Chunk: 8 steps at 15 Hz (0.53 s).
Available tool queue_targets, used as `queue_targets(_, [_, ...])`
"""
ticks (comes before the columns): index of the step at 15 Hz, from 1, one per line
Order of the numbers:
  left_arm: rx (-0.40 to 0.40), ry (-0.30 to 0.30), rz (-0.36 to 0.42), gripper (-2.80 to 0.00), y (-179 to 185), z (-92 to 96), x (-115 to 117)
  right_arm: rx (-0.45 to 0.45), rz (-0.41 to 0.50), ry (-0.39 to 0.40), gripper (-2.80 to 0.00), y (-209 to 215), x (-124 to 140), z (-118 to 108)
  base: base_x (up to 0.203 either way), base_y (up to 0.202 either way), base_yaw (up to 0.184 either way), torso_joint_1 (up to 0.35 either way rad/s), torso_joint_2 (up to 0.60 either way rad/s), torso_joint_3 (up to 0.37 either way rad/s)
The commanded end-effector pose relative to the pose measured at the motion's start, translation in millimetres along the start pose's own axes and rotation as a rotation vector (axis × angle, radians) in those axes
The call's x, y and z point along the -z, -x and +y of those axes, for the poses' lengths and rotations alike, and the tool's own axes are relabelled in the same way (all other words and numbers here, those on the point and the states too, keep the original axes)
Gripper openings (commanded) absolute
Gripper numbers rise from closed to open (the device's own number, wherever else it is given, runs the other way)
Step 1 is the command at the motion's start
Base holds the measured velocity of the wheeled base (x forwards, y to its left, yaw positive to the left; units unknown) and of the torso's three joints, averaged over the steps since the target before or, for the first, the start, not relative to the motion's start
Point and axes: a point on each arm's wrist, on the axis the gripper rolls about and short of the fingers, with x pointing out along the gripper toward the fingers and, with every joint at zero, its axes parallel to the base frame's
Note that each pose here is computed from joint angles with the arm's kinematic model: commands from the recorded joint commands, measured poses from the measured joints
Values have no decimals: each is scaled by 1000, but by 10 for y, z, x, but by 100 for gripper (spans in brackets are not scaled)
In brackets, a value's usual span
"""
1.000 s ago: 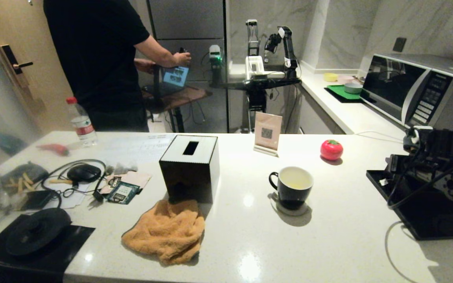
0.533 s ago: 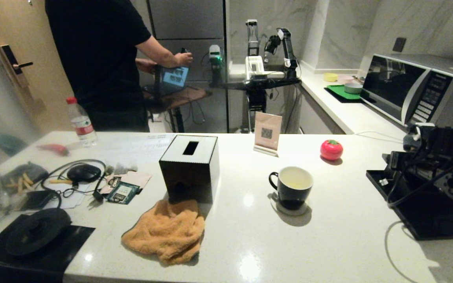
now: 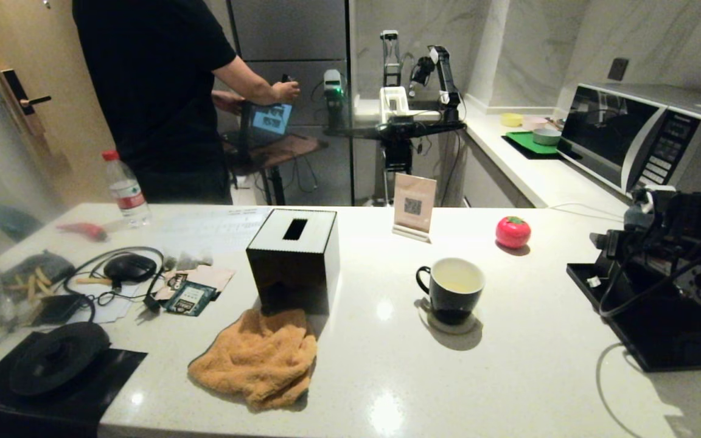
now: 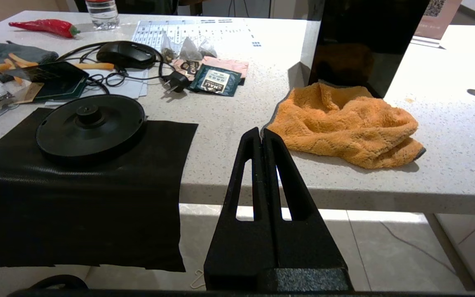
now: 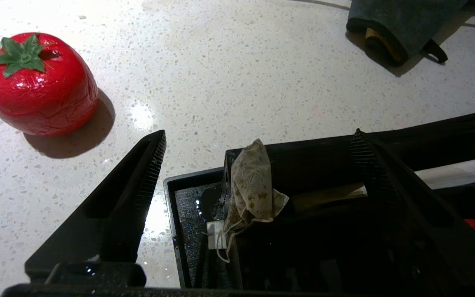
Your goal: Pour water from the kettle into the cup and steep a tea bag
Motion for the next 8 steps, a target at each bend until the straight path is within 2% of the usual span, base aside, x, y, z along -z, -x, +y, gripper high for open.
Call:
queue_targets(1, [0, 1, 0, -280, 0, 0, 0, 1, -25, -4, 0, 15, -46, -8, 0, 0, 0, 0, 0, 0])
queue_targets(8, [0, 1, 0, -280, 0, 0, 0, 4, -56, -9, 0, 52, -113, -17, 0, 0, 0, 0, 0, 0])
